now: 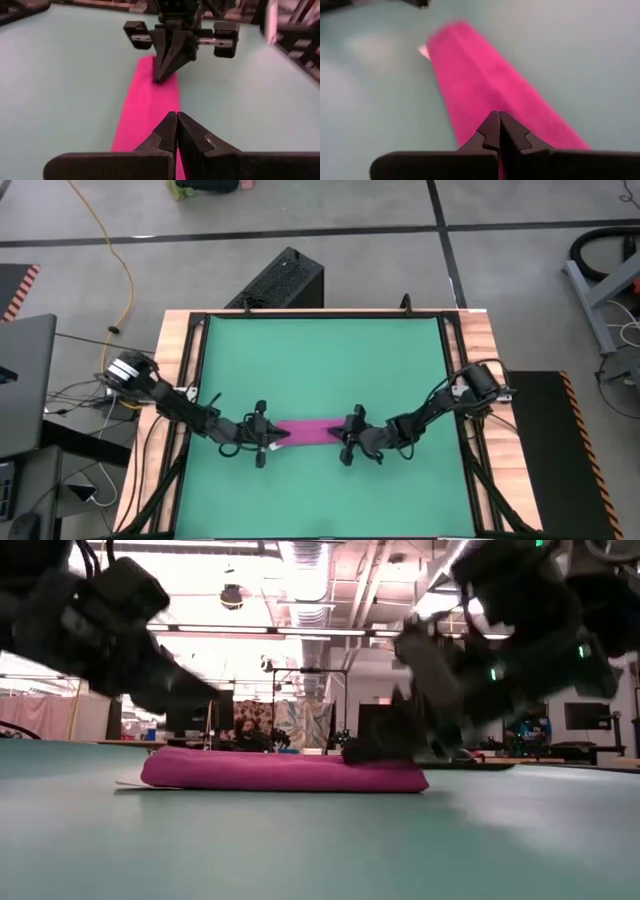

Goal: Roll towel into tight, uniform cylinder
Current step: Return to Home Position

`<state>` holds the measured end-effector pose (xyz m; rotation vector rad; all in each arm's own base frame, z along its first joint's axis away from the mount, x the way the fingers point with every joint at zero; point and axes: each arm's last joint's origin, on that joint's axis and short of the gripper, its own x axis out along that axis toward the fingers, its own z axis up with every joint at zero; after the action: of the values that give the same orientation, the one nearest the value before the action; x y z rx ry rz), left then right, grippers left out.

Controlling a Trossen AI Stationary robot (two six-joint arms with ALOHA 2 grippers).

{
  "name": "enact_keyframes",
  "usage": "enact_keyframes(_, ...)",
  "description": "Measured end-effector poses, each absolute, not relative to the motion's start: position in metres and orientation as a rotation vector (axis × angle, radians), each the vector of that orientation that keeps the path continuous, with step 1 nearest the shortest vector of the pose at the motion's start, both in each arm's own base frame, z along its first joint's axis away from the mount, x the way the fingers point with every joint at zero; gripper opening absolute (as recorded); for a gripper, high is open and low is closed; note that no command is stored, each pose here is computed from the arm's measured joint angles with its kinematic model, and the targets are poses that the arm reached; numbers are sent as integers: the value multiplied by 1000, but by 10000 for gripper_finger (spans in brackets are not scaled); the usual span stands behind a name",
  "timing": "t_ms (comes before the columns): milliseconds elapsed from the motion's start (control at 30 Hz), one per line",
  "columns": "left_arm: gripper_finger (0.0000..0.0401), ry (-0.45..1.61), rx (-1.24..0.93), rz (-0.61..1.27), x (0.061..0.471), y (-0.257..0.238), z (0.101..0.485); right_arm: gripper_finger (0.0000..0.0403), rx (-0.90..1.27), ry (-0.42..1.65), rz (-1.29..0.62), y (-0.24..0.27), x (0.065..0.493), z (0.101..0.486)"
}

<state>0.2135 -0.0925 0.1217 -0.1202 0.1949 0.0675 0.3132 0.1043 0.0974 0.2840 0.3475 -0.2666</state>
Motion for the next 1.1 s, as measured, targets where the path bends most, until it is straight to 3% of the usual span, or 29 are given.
enact_keyframes(467,0,8,-101,11,166,-70,212,19,74,163,-177,102,292,199)
enact_keyframes(800,0,-162,-121,76,94,-31,248,19,-64,113,-295,94,209,285)
enact_keyframes(1100,0,-154,-107,154,66,-14,246,19,-71,110,-408,91,137,305)
